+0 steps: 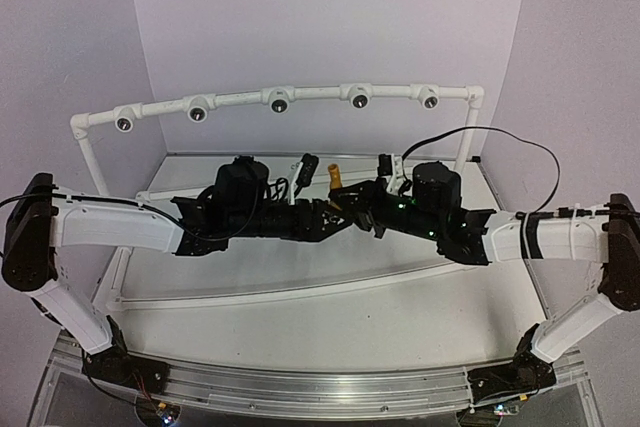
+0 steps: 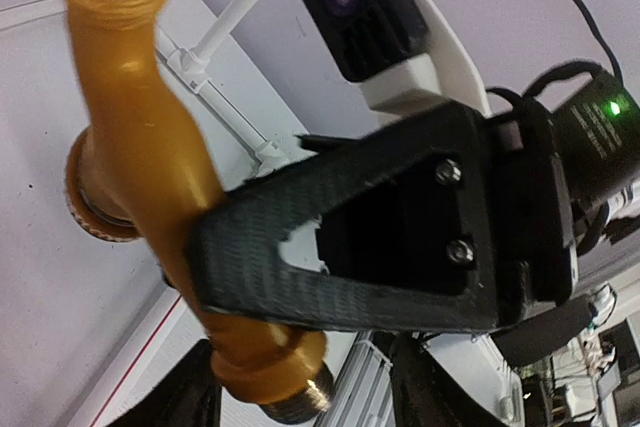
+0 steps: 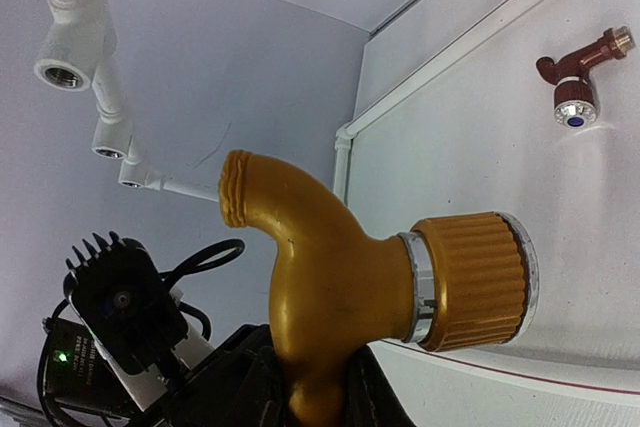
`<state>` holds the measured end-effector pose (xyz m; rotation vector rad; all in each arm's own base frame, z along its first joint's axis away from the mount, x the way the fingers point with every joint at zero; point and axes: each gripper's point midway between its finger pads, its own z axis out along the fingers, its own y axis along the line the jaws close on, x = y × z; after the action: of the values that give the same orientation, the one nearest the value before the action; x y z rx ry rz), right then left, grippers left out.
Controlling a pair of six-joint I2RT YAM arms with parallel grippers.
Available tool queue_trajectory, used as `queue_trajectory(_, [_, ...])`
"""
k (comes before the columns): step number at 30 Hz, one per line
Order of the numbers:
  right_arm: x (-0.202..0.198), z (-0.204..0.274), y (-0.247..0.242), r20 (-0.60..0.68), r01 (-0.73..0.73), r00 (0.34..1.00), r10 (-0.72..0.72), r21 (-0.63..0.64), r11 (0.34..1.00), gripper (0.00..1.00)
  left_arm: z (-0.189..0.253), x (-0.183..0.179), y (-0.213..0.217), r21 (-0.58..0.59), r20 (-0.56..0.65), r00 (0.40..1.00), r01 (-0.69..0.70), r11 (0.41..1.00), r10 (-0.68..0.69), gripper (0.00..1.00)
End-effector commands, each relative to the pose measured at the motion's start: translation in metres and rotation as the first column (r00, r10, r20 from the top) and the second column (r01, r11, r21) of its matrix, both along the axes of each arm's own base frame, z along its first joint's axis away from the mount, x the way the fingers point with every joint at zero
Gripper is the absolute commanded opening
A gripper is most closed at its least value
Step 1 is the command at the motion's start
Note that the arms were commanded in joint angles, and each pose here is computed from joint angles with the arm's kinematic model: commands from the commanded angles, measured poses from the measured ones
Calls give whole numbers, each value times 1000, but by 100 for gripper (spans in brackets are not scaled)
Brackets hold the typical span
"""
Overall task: Install the water faucets
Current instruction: Pass from the right arm to the left, then pass from the left arm to the right
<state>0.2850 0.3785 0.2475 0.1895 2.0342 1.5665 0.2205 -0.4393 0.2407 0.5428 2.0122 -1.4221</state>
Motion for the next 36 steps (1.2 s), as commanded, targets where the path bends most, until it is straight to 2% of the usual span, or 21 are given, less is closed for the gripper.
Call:
queue_trajectory(1, [-10,35,0,62,10,998,-16,96,995,0,37,14,-1,-85,66,996,-56,995,62,40])
queue_trajectory(3, [-13,35,1,64,8,998,-15,97,995,0,37,14,1,-82,71,995,-66,994,72,32])
queue_trajectory(6, [-18,35,4,64,-11,998,5,97,995,0,37,18,11,-78,82,990,-112,991,119,28])
queue_trajectory(10, [-22,34,4,72,-13,997,7,86,996,0,40,20,20,-74,97,984,-140,987,146,37])
queue_trajectory(11, [-23,34,5,76,-16,997,10,81,997,0,40,21,21,-71,101,984,-143,987,150,34])
queue_trajectory(14, [-27,36,8,86,-41,996,34,72,997,0,39,23,24,-63,114,979,-160,985,166,12])
queue_trajectory(16, [-30,34,8,94,-55,994,50,57,997,0,41,22,26,-59,133,977,-158,986,164,3])
queue_trajectory(17, [-31,32,8,101,-64,993,60,38,997,2,42,21,27,-55,146,977,-148,988,154,1])
queue_trajectory(18, [-33,30,8,110,-72,992,69,21,997,7,43,18,27,-51,160,977,-134,990,140,0])
queue_trajectory(22, [-45,25,-1,237,-110,962,134,-110,988,57,46,2,32,-43,209,977,-40,998,48,0])
queue_trajectory(24, [-49,21,-14,316,-94,933,170,-243,965,76,47,-11,37,-43,227,974,40,998,-29,0])
queue_trajectory(26, [-55,19,-29,393,-74,887,244,-400,913,93,46,-27,41,-40,221,966,149,988,-137,0])
queue_trajectory(27, [-57,20,-35,436,-58,851,292,-475,878,97,46,-37,43,-46,212,957,215,976,-201,0])
queue_trajectory(30, [-79,29,-39,447,-141,736,508,-633,761,98,47,-70,50,-71,200,903,402,913,-381,0])
queue_trajectory(32, [-95,43,-36,458,-207,639,617,-670,713,98,48,-90,53,-85,193,855,503,860,-481,0])
queue_trajectory(36, [-104,62,-30,468,-246,546,695,-703,667,98,57,-119,64,-113,201,768,635,764,-608,0])
